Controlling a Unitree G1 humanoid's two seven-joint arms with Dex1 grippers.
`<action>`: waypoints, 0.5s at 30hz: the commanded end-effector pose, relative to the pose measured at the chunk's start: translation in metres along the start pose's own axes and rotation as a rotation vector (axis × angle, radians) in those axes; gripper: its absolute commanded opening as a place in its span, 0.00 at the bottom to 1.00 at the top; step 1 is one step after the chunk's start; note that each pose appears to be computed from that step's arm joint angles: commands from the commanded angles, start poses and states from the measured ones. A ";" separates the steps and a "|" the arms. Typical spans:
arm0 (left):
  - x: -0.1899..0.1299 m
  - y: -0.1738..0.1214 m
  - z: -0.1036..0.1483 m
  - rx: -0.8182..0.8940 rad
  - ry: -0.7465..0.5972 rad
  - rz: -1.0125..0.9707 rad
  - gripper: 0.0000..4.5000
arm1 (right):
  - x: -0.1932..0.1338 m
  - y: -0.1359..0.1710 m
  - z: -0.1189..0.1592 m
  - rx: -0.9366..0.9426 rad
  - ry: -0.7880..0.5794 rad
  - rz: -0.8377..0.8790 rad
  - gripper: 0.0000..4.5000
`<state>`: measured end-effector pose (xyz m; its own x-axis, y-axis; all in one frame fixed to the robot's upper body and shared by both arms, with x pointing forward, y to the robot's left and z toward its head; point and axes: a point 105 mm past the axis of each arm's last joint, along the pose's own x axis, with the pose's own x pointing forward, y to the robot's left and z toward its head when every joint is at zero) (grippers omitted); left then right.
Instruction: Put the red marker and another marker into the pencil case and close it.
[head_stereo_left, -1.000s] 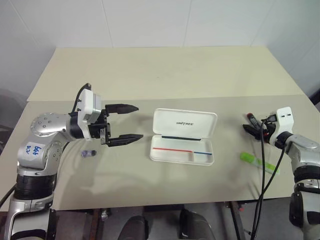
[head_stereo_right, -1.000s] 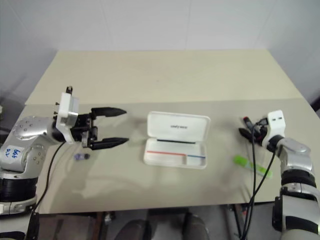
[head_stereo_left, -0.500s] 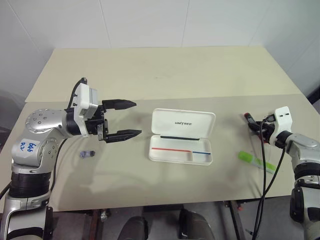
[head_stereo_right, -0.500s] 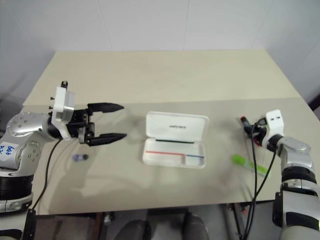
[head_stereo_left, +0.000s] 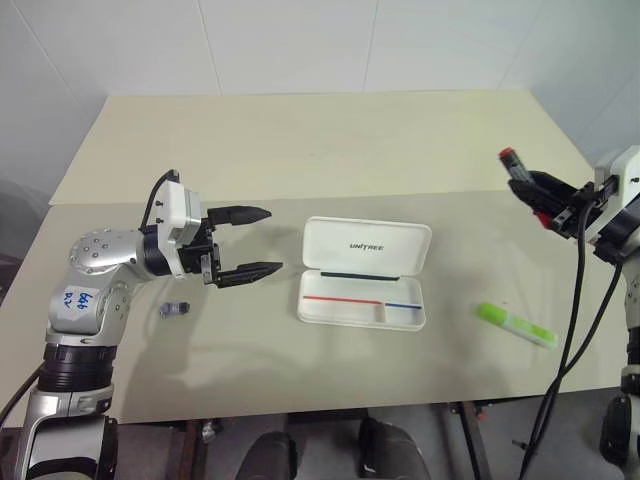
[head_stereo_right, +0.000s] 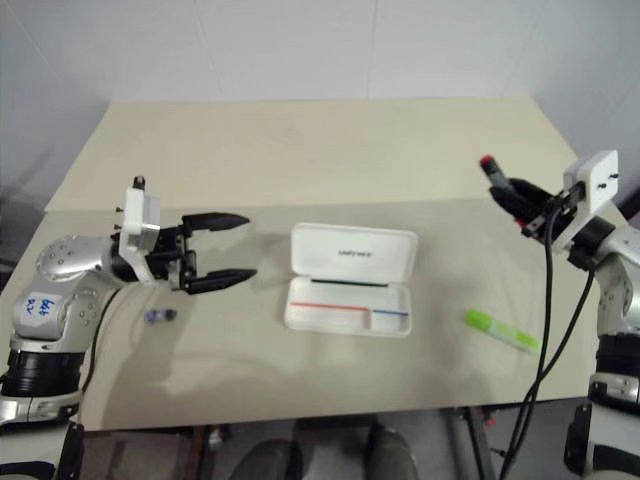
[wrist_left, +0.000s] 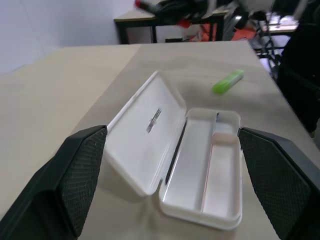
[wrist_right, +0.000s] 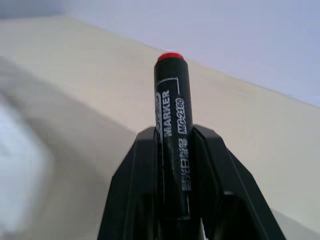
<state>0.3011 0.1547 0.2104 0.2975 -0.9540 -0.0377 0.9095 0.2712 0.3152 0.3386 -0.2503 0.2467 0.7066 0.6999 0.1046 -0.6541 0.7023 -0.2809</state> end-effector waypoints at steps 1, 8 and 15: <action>-0.012 0.000 -0.003 0.033 0.016 0.019 1.00 | 0.021 0.052 0.032 -0.020 -0.070 0.252 0.14; -0.022 -0.011 -0.018 0.026 0.087 0.023 1.00 | 0.046 0.146 0.020 0.024 -0.022 0.669 0.14; -0.018 -0.018 -0.018 0.021 0.084 0.036 1.00 | 0.067 0.171 -0.028 -0.080 0.109 0.811 0.14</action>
<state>0.2872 0.1711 0.1808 0.3520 -0.9287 -0.1170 0.9027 0.3037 0.3049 0.2791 -0.0875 0.1736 0.0472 0.9707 -0.2357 -0.9733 -0.0083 -0.2293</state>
